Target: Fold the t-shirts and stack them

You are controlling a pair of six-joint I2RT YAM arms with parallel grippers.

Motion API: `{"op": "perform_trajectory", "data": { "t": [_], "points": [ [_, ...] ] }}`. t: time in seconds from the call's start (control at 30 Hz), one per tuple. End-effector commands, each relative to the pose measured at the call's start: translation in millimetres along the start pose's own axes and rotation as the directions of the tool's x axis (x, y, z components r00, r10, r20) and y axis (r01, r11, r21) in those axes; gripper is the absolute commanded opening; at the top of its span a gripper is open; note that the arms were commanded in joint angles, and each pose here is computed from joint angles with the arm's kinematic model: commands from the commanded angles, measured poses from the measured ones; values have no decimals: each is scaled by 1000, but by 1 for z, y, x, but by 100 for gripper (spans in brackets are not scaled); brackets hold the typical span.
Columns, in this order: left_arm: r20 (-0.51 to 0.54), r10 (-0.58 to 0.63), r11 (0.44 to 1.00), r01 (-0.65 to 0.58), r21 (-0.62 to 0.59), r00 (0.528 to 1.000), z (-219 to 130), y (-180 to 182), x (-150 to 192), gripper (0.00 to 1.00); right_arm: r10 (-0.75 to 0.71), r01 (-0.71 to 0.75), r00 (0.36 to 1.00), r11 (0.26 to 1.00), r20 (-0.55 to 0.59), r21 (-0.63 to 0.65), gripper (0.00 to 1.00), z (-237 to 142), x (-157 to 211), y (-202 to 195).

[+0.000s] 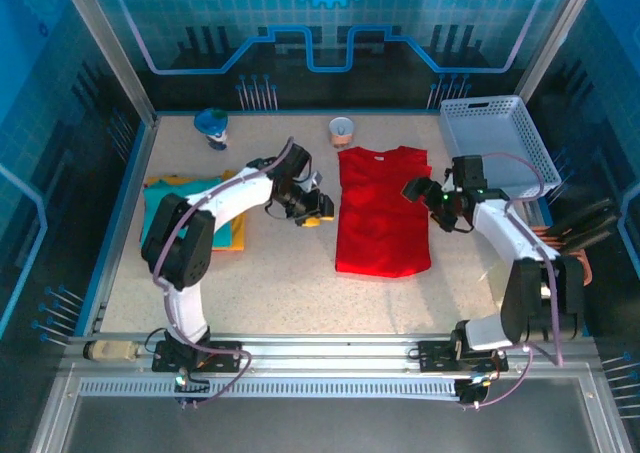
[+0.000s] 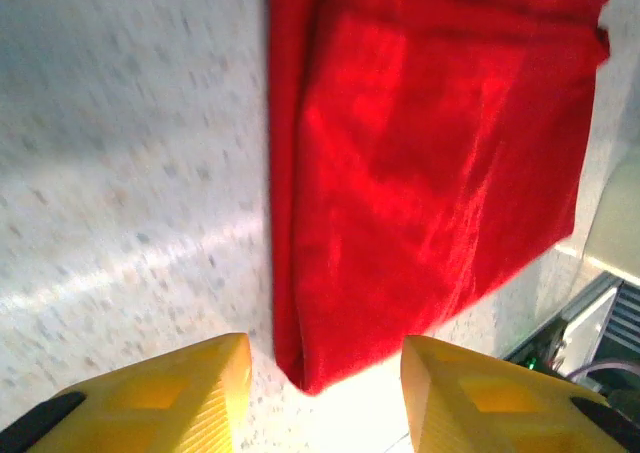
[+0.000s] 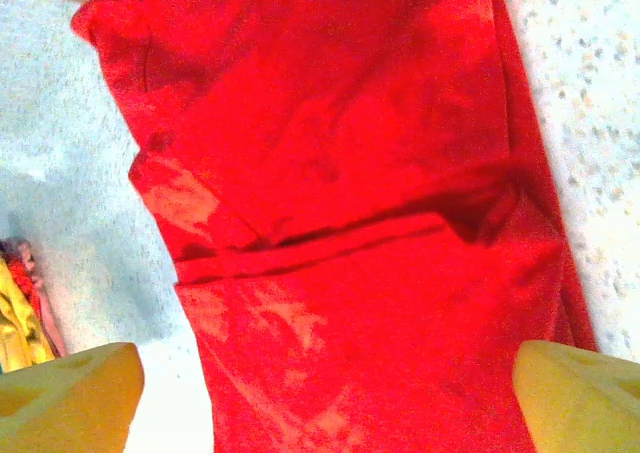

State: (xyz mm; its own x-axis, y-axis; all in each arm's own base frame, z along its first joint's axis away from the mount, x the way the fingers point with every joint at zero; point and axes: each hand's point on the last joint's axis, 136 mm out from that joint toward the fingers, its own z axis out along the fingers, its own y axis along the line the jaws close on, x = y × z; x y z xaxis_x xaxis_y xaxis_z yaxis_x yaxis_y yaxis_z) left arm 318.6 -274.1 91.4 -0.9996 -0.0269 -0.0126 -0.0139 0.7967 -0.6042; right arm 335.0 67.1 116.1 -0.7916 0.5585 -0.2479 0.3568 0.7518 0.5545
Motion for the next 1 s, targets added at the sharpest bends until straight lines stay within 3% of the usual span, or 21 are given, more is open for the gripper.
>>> {"op": "perform_trajectory", "data": {
  "t": [0.0,0.23,0.37,0.57,0.97],
  "points": [
    [-43,-24,1000,24,5,999,9,4,35,44,-9,18,994,996,-105,90,91,-9,50,-34],
    [-84,-56,998,57,16,995,36,8,83,45,34,-13,992,985,-118,171,84,-24,101,-78],
    [-67,-65,997,68,44,996,50,1,85,55,67,-43,990,981,-127,189,80,-16,117,-95],
    [-48,-69,995,72,66,996,64,-6,77,56,83,-60,986,985,-141,160,72,0,119,-96],
    [-74,-95,995,97,19,993,88,0,71,42,63,-45,986,992,-152,121,58,18,111,-86]
  ]
}}
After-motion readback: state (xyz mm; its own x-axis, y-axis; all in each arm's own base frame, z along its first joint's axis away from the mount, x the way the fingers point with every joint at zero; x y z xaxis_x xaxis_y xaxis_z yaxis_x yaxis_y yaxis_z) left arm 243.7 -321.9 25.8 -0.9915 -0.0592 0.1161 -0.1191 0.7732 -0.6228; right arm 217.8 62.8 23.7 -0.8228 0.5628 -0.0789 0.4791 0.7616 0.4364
